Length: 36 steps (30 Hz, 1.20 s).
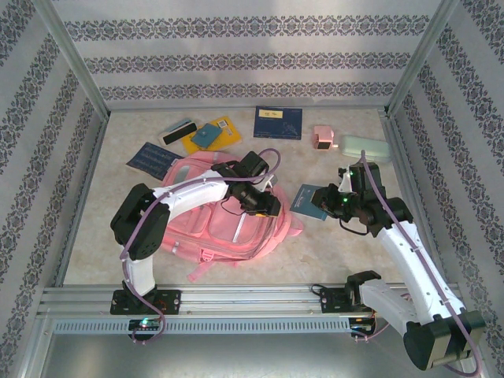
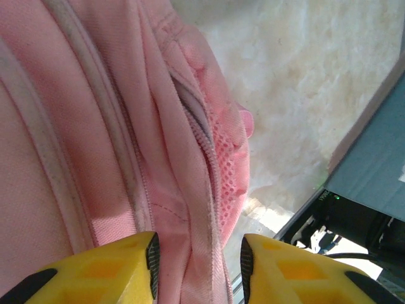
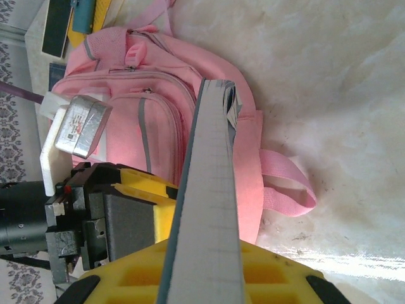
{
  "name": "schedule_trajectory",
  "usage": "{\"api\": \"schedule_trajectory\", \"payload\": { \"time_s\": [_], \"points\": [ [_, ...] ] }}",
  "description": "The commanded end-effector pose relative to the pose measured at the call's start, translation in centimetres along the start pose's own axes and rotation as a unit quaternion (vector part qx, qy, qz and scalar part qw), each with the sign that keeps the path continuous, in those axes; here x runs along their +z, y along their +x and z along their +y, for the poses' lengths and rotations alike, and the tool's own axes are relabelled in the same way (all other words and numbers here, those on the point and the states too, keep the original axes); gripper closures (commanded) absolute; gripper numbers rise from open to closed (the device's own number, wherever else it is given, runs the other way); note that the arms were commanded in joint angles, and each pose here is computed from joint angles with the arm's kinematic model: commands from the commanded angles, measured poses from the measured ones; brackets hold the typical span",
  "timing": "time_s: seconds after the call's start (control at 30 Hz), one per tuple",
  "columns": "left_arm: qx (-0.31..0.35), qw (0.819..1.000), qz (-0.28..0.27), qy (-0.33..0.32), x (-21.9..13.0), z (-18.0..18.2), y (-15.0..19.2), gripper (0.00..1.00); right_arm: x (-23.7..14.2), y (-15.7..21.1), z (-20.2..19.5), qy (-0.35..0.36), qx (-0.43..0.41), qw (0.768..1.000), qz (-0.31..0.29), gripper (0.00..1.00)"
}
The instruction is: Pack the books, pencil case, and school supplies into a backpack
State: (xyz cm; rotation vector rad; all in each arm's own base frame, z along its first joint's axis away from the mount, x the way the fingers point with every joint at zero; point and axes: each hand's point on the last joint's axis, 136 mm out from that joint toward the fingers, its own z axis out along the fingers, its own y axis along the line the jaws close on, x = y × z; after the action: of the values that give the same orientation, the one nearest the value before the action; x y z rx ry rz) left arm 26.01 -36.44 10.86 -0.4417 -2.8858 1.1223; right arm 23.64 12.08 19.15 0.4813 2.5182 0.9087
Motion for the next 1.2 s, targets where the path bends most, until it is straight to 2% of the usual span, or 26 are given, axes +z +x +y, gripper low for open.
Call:
{"api": "schedule_trajectory", "payload": {
  "time_s": [0.0,0.07,0.33,0.53,0.63,0.73,0.83,0.93,1.07,1.17],
  "points": [
    [0.003,1.000,0.011,-0.024,0.6,0.6,-0.2,0.63,-0.4,-0.2,0.9,-0.024,-0.002,1.000,-0.008,1.00],
    [0.008,0.999,0.016,-0.030,1.0,0.5,-0.1,0.65,-0.4,0.0,0.8,-0.023,-0.002,1.000,-0.006,1.00],
    [0.019,0.997,0.031,-0.064,1.8,1.3,0.5,0.64,-0.3,0.2,0.4,-0.020,-0.001,1.000,-0.007,1.00],
    [0.024,0.997,0.026,-0.070,1.3,1.2,0.3,0.86,-0.1,0.1,0.3,-0.018,0.001,1.000,-0.006,1.00],
    [0.033,0.997,0.012,-0.067,0.3,0.5,-0.1,0.94,-0.4,-0.1,0.7,-0.022,-0.004,1.000,-0.009,1.00],
    [0.043,0.997,-0.015,-0.063,-1.7,-0.7,-0.9,1.00,-0.8,-0.4,1.6,-0.031,-0.020,0.999,-0.014,1.00],
    [0.049,0.995,-0.050,-0.070,-4.8,-1.9,-1.8,1.00,-1.6,-0.7,3.6,-0.061,-0.045,0.997,-0.020,1.00],
    [0.048,0.991,-0.093,-0.078,-8.9,-3.3,-2.3,1.00,-2.7,-0.5,7.5,-0.150,-0.084,0.985,-0.020,1.00],
    [0.064,0.980,-0.155,-0.102,-15.0,-4.9,-2.1,1.00,-3.3,0.2,9.6,-0.208,-0.089,0.974,-0.003,1.00],
    [0.079,0.974,-0.187,-0.105,-18.8,-5.9,-1.3,1.00,-2.8,1.0,10.0,-0.219,-0.091,0.971,0.016,1.00]
  ]
}}
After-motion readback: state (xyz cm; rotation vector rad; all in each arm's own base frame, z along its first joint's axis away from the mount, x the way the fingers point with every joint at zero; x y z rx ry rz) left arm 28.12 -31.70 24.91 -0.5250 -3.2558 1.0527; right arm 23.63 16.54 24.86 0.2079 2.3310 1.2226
